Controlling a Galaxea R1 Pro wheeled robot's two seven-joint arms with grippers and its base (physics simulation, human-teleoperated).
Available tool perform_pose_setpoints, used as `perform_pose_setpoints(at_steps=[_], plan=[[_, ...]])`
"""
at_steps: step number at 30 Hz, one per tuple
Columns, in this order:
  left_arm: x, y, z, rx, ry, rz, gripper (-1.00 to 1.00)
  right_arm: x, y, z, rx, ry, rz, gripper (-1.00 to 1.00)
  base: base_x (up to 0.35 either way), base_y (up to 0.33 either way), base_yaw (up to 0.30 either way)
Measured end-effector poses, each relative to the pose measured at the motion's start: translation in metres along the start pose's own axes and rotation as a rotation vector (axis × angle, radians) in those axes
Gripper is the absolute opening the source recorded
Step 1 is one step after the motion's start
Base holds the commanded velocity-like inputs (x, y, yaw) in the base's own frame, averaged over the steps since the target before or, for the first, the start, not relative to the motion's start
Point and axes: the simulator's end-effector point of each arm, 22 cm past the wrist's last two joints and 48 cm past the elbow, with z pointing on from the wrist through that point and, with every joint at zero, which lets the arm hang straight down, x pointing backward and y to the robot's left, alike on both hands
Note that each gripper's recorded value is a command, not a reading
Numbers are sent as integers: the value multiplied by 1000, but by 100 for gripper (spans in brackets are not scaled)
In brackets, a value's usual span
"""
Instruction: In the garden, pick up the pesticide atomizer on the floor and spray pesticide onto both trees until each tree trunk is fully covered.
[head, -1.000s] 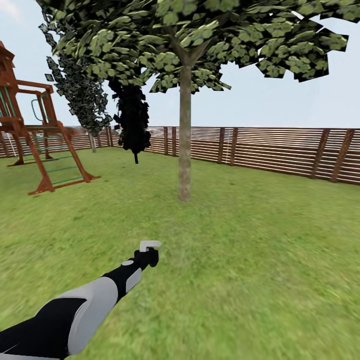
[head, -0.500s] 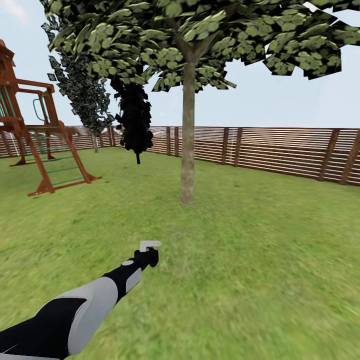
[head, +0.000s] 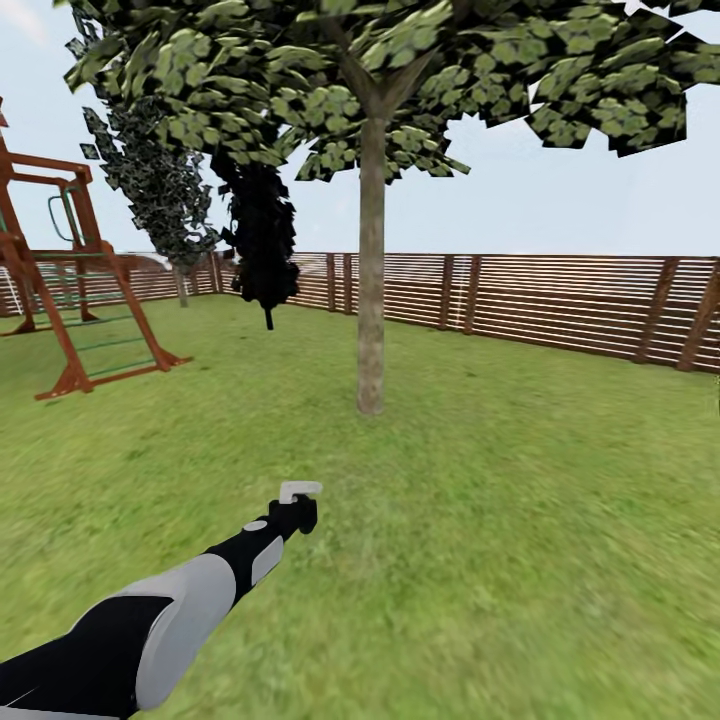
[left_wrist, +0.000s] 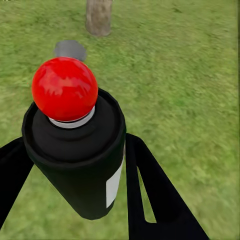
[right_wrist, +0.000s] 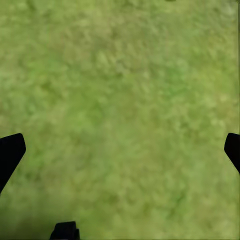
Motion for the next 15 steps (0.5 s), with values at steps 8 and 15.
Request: perform_pose_setpoints(at_steps=[8,15], plan=[[0,0,0,0,1,0,-100,0,0,0,0,0,0,100,350,0,-9],[0,0,0,0,-1,-1,-100,0,0,0,1,0,0,100,350,0,0]])
